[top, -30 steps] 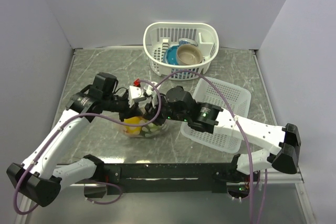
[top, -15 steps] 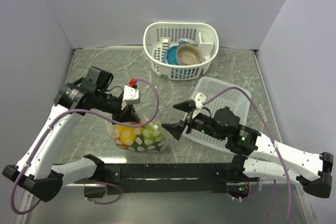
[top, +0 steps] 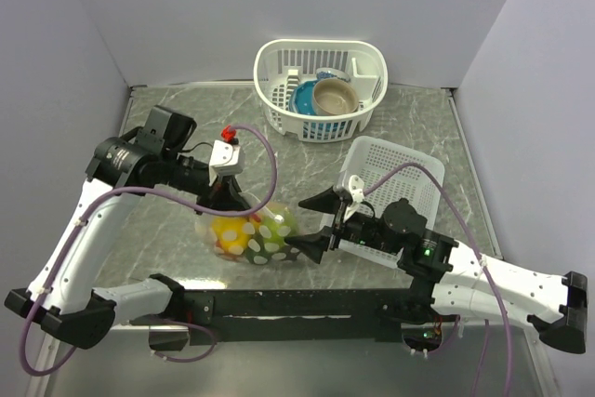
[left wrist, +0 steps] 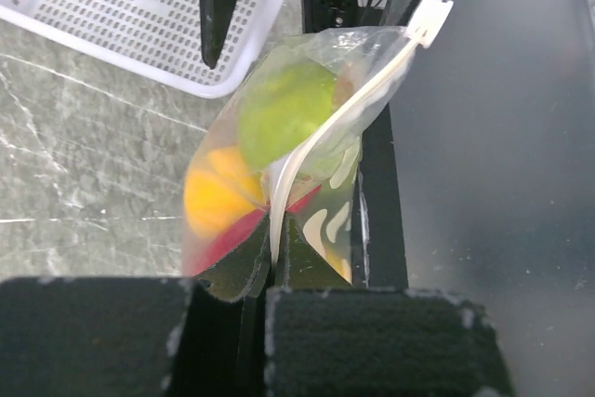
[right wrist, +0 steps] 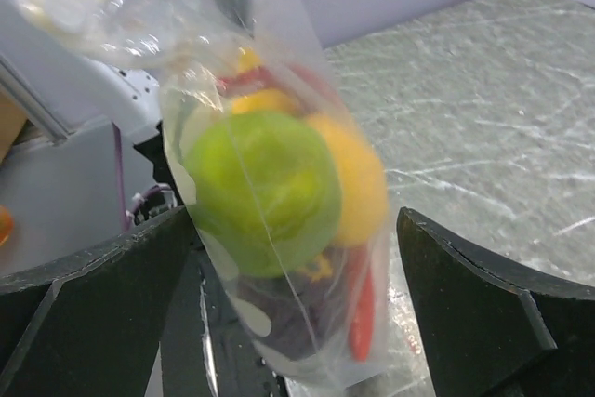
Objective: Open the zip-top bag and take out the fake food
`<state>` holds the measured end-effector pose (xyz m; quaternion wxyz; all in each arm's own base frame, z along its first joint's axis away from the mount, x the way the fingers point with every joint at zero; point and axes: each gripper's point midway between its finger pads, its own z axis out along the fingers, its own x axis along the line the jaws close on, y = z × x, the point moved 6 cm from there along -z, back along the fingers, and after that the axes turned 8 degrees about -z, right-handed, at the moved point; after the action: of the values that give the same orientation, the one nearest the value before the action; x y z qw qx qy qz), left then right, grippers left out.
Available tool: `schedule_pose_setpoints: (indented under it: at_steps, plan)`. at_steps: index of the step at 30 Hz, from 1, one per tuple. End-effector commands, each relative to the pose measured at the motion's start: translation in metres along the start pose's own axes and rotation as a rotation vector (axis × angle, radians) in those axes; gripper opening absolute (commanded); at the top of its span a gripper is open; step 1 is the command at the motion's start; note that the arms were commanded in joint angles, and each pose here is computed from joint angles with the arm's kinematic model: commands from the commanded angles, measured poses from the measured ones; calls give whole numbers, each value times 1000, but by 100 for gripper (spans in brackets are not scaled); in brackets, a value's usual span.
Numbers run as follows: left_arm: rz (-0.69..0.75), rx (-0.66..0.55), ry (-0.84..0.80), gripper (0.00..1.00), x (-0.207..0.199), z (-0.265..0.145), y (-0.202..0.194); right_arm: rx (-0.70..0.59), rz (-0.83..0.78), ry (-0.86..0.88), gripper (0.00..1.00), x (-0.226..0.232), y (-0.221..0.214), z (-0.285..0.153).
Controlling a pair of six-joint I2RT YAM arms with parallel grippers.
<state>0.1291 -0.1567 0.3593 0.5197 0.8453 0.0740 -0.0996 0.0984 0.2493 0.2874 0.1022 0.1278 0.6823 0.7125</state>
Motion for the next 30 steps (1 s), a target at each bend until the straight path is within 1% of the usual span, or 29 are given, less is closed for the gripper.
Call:
schedule_pose_setpoints:
  at_steps: [1, 2, 4, 9, 10, 14, 17, 24, 29, 30]
  plan:
    - [-5, -21, -54, 2, -14, -1, -1, -121, -34, 66, 100, 9, 42, -3]
    - [-10, -18, -51, 2, -13, -1, -2, -103, -34, 80, 100, 11, 40, -4]
    - [-8, -17, -51, 2, -14, -1, -3, -112, -40, 80, 100, 12, 45, -7]
    - [-22, -20, -72, 2, -14, 2, -5, -168, -56, 94, 100, 14, 55, -9]
    - [-25, -22, -77, 2, -14, 2, -5, -184, -60, 93, 100, 14, 59, -8]
    - [-30, -33, -89, 2, -14, 2, -1, -167, -66, 111, 100, 13, 57, 13]
    - [-40, -33, -97, 2, -14, 4, -1, -176, -70, 95, 100, 10, 57, 26]
    - [-60, -29, -115, 3, -12, 7, -6, -216, -94, 53, 99, 4, 63, 35]
    - [-73, -25, -134, 3, -10, 11, -10, -236, -114, 48, 95, 3, 72, 34]
    - [-73, -26, -133, 3, -10, 11, -10, -239, -121, 52, 89, 4, 74, 34]
